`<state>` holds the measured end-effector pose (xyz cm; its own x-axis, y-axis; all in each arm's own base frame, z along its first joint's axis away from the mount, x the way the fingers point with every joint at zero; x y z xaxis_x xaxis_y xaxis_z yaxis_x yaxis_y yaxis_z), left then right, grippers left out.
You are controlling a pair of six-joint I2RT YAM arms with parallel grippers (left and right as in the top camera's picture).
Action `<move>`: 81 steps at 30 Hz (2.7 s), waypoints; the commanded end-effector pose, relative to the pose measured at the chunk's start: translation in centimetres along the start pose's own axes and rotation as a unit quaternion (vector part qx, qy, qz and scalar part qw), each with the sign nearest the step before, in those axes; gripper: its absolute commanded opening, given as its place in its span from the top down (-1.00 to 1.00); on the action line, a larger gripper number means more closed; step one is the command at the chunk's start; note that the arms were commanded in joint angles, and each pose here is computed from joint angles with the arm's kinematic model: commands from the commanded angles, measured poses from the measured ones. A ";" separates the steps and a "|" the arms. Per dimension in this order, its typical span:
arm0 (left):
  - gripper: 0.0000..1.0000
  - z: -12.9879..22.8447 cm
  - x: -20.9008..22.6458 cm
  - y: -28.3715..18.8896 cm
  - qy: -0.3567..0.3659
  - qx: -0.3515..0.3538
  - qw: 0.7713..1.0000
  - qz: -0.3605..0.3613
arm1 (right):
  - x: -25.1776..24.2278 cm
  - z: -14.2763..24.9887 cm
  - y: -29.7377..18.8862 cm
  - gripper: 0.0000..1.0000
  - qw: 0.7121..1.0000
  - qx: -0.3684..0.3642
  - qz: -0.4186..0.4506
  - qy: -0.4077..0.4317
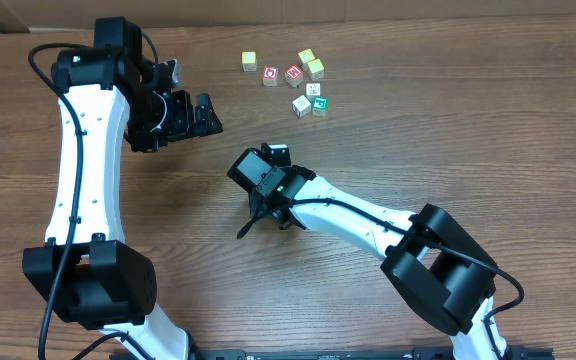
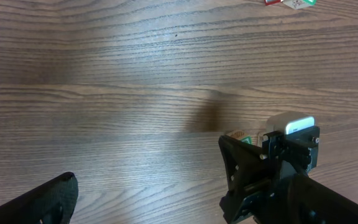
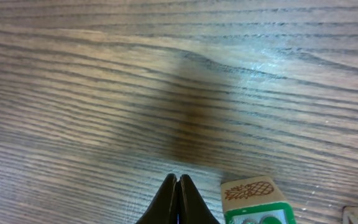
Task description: Flip 5 blocks
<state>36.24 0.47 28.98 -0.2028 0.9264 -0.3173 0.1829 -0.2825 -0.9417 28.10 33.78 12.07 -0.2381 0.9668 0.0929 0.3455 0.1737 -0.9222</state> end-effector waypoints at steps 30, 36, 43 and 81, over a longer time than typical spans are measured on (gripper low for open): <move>-0.99 -0.3 -0.3 0.0 0.010 -0.005 1.000 0.000 | -2.3 0.1 -2.6 0.93 0.998 0.002 0.069 0.002; -0.99 -0.3 -0.3 0.0 0.010 -0.005 1.000 0.000 | -2.5 -0.1 -3.1 0.92 0.998 0.002 0.070 0.003; -1.00 -0.3 -0.3 0.0 0.010 -0.005 1.000 0.000 | -1.8 -0.2 -3.0 0.92 0.999 0.008 0.037 0.009; -0.99 -0.3 -0.3 0.0 0.010 -0.005 1.000 0.000 | -2.3 -1.3 -4.5 0.92 0.999 -0.003 0.034 0.014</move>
<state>36.24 0.47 28.98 -0.2028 0.9264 -0.3173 0.1829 -0.2825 -0.9417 27.30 30.72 12.37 -0.1971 0.9794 -0.0434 0.3039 0.0190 -0.9525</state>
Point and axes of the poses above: each gripper's point midway between its finger pads, its own y axis out along the fingers, its own x axis along the line the jaws close on, z = x × y, the point moved 10 cm from there along -y, back along the fingers, and after that the axes turned 7 degrees about -y, right-handed, at the moved point
